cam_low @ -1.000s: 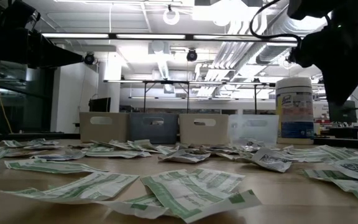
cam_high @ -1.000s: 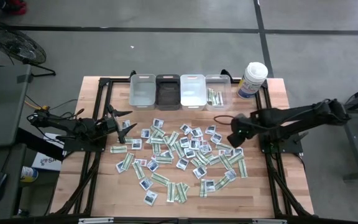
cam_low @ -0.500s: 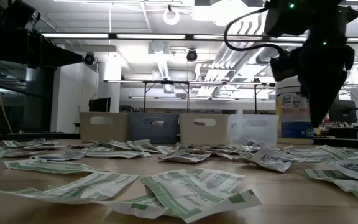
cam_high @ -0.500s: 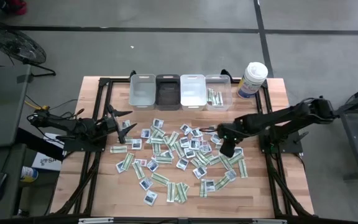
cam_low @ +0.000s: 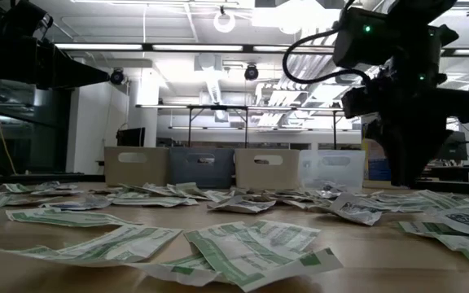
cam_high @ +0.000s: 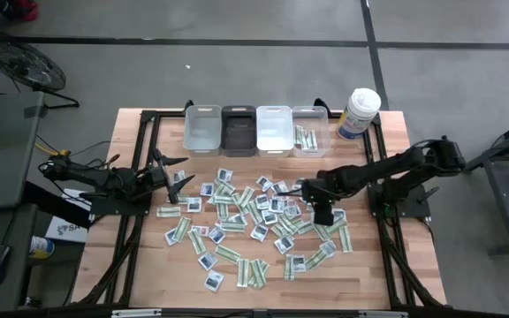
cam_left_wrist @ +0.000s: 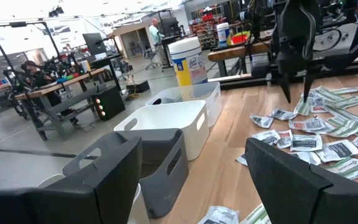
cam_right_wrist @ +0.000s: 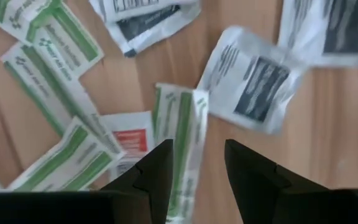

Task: Pick & Place First Aid Supplies
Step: Put the green bandage into the transparent bin

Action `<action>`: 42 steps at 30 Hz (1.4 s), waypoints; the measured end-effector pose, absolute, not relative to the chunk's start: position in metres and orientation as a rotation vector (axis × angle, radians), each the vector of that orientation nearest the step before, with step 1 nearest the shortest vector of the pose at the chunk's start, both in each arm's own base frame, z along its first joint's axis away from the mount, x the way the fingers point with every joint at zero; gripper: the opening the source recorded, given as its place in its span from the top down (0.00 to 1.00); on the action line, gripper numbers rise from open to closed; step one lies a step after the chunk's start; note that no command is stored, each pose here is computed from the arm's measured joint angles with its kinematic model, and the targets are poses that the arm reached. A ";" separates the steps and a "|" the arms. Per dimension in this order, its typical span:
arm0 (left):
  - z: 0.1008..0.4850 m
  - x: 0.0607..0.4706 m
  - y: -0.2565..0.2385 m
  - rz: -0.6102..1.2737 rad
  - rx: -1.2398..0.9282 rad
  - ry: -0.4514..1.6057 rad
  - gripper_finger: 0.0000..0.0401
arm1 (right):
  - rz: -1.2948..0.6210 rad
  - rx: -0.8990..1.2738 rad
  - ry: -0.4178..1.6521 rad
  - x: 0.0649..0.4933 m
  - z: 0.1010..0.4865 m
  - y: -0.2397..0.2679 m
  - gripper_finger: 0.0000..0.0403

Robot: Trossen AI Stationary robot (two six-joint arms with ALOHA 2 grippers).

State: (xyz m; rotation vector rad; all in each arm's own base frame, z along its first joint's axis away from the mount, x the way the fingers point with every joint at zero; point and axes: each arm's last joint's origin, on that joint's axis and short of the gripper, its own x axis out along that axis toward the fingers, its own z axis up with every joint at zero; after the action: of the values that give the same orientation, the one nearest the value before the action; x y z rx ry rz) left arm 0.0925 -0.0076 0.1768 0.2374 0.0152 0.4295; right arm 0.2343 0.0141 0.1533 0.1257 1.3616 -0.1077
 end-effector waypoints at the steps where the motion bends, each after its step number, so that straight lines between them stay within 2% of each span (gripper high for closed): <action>1: 0.177 0.092 -0.008 0.429 0.237 0.015 0.30 | -0.100 0.110 1.352 0.235 0.154 0.014 0.66; 14: 0.177 0.092 -0.008 0.429 0.237 0.015 0.30 | -0.079 0.091 1.288 0.241 0.155 0.016 0.66; 32: 0.177 0.092 -0.008 0.429 0.237 0.015 0.30 | -0.178 0.140 1.394 0.248 0.125 0.026 0.66; 37: 0.177 0.092 -0.008 0.429 0.237 0.015 0.30 | -0.182 0.136 1.390 0.249 0.125 0.026 0.71; 42: 0.177 0.092 -0.008 0.429 0.237 0.015 0.30 | -0.188 0.132 1.381 0.249 0.124 0.026 0.80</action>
State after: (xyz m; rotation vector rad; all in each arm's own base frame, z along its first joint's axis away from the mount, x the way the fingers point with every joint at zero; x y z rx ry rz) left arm 0.0925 -0.0076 0.1768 0.2373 0.0150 0.4292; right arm 0.2492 0.0262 0.1244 0.1320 1.3806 -0.1884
